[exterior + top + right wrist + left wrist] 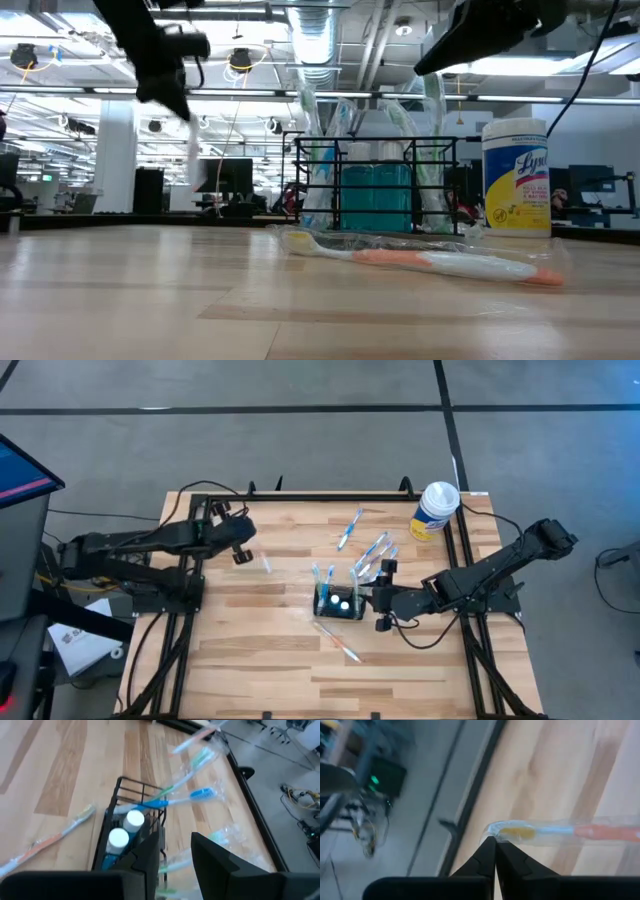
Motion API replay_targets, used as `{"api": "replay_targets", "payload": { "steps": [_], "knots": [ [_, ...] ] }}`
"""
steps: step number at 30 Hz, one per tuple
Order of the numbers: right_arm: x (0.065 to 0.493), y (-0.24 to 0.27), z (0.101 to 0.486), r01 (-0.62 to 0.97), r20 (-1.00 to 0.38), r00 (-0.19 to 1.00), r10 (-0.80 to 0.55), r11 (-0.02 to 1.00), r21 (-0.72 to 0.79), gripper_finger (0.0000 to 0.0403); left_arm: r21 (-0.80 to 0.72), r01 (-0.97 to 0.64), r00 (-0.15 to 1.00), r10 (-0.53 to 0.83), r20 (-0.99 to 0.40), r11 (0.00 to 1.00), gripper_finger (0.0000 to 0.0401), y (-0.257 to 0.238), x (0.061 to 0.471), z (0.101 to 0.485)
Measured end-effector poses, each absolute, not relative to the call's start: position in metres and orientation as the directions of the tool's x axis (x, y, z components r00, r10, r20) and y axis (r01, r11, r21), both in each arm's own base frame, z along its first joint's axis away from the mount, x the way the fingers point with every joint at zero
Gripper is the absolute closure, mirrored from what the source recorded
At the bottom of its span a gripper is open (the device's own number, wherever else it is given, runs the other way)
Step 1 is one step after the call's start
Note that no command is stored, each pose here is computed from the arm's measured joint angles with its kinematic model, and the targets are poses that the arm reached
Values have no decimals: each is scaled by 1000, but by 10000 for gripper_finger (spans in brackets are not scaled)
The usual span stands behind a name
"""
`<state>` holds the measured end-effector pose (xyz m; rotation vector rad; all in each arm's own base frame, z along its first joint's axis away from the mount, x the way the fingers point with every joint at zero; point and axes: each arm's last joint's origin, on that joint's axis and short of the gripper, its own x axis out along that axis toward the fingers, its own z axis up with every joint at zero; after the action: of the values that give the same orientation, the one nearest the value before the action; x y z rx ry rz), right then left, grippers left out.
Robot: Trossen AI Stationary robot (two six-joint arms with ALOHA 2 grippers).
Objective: Pick & Place toothbrushing station
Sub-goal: Put the orange toothbrush into the wire organizer
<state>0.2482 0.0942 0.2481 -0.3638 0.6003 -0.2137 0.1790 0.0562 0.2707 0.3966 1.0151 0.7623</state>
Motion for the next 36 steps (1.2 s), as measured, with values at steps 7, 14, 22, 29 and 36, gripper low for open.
{"api": "replay_targets", "payload": {
  "steps": [7, 14, 22, 29, 36],
  "knots": [
    [251, 96, 253, 108, -472, 834, -285, 923, -368, 300, 571, -462, 538, 727, -427, 678, 401, 27, 190, 299],
    [255, 98, 258, 131, -420, 866, -270, 935, -329, 300, 520, -456, 699, 652, -293, 722, 401, 1, 206, 314],
    [260, 100, 267, 130, -350, 911, -217, 958, -254, 300, 491, -402, 821, 542, -181, 773, 401, -27, 222, 323],
    [265, 106, 281, 41, -245, 967, -74, 990, -138, 300, 539, -331, 893, 441, -87, 775, 401, -60, 244, 320],
    [266, 108, 287, 13, -182, 983, -31, 995, -96, 300, 602, -282, 940, 342, 15, 747, 401, -95, 264, 312]
  ]
}}
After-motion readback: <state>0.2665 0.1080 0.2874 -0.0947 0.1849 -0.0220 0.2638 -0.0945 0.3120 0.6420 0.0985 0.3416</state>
